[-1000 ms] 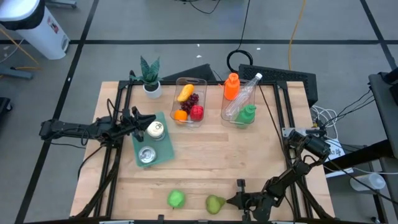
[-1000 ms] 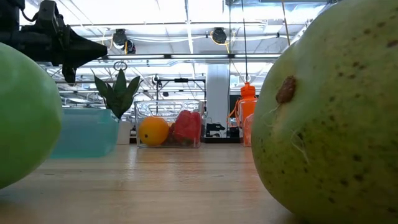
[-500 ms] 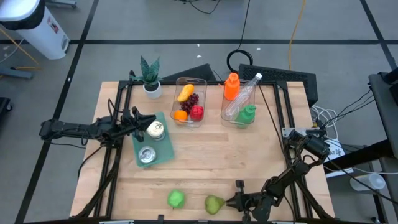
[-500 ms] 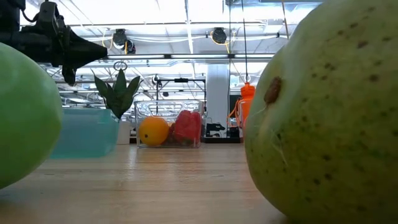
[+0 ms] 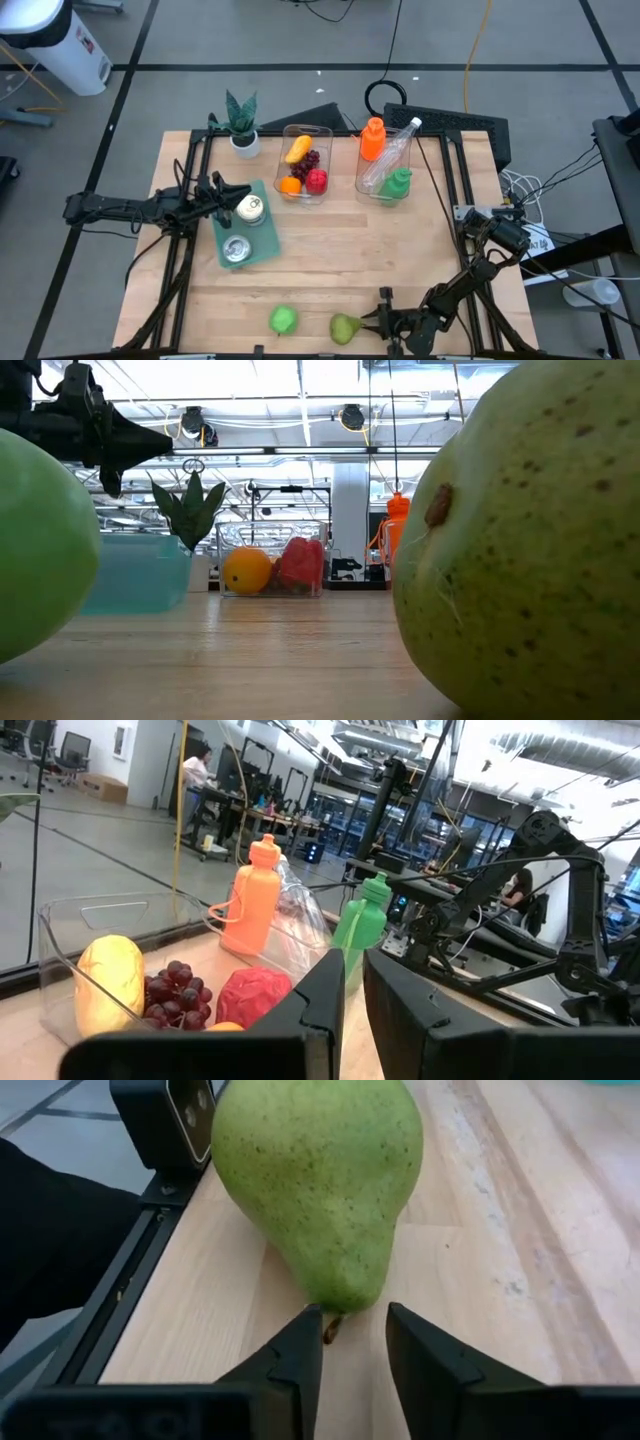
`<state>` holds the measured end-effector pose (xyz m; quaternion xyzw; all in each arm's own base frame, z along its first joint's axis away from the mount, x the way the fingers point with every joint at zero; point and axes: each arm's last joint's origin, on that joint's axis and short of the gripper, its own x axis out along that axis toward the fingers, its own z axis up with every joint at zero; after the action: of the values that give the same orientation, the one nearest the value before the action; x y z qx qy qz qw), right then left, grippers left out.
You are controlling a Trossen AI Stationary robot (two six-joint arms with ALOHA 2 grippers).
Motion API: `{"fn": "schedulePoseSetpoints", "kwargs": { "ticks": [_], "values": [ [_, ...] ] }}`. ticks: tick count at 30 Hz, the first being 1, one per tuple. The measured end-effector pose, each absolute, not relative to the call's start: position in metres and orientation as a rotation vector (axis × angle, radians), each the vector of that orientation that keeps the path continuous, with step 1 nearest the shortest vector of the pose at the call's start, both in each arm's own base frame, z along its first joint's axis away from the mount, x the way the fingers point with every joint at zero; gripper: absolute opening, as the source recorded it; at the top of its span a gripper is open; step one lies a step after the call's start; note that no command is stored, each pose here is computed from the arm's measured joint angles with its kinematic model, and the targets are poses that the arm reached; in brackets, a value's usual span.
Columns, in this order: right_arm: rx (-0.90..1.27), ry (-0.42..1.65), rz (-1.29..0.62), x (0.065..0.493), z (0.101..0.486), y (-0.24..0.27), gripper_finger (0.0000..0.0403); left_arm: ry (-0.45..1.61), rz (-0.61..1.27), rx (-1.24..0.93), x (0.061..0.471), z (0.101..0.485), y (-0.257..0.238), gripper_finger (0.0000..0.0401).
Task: Pick & Place Food Item
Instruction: Put the pear into the left transparent bin
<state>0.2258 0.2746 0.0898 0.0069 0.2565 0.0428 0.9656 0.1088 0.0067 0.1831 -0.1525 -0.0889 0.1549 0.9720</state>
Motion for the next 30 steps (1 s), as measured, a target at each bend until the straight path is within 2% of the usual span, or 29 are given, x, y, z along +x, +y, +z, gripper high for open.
{"fn": "schedulePoseSetpoints", "kwargs": {
  "ticks": [11,30],
  "values": [
    [0.009,0.522,0.117,0.2280,0.0907,0.2747,0.0054,-0.177,0.314,-0.291,0.1088,0.1831,0.0067,0.0050],
    [0.041,0.540,0.133,0.2327,0.0906,0.2717,0.0043,-0.176,0.315,-0.289,0.1088,0.1831,0.0068,0.0050]
  ]
}}
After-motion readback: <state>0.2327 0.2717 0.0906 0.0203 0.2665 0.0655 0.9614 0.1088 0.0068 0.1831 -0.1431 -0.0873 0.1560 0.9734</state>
